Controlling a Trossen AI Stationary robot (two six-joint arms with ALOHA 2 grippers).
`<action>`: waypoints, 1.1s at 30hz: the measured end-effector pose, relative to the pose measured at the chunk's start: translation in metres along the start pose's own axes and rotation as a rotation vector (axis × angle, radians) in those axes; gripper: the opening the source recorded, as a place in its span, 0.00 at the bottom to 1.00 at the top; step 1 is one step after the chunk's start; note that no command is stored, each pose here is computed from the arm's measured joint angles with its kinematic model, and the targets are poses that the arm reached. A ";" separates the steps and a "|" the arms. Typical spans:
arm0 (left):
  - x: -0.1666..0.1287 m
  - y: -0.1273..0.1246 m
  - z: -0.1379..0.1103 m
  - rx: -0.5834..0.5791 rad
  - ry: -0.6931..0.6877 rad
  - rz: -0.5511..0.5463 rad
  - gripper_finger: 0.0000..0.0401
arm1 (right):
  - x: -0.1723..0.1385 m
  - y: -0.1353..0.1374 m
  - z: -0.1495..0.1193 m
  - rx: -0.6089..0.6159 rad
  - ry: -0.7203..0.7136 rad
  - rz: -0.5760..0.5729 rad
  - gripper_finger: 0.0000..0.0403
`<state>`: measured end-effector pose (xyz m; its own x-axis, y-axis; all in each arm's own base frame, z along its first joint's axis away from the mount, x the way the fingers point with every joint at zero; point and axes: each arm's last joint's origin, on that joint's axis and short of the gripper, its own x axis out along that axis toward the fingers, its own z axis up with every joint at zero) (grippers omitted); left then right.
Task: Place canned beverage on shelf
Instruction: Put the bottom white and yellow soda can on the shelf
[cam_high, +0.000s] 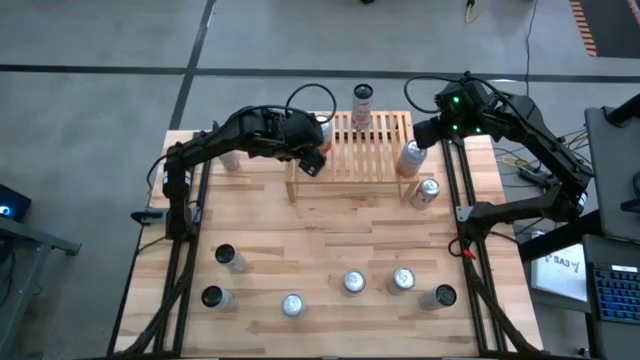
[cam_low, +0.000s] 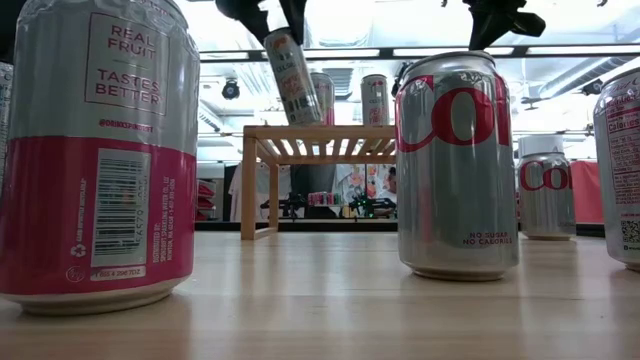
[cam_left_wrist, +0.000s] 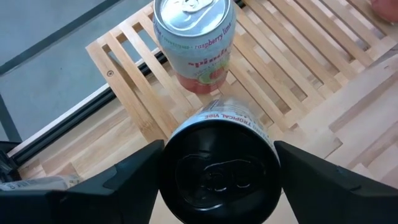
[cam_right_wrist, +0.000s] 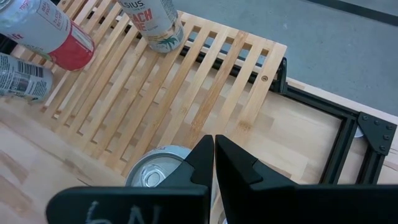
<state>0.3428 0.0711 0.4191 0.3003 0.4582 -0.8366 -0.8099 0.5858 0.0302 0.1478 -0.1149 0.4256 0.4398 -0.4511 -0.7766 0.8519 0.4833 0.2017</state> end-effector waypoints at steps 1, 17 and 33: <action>0.000 0.000 0.000 0.001 0.002 0.000 0.70 | 0.000 0.000 0.000 -0.001 0.000 0.000 0.02; 0.001 -0.001 0.000 0.000 0.004 -0.008 0.71 | 0.000 0.000 0.000 -0.011 0.000 0.000 0.02; -0.005 0.003 0.000 0.005 -0.003 -0.014 0.61 | -0.050 0.004 0.017 -0.183 -0.236 0.123 0.02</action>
<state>0.3392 0.0703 0.4229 0.3133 0.4523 -0.8350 -0.8032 0.5953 0.0211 0.1343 -0.1033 0.4751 0.6083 -0.5321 -0.5889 0.7324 0.6622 0.1582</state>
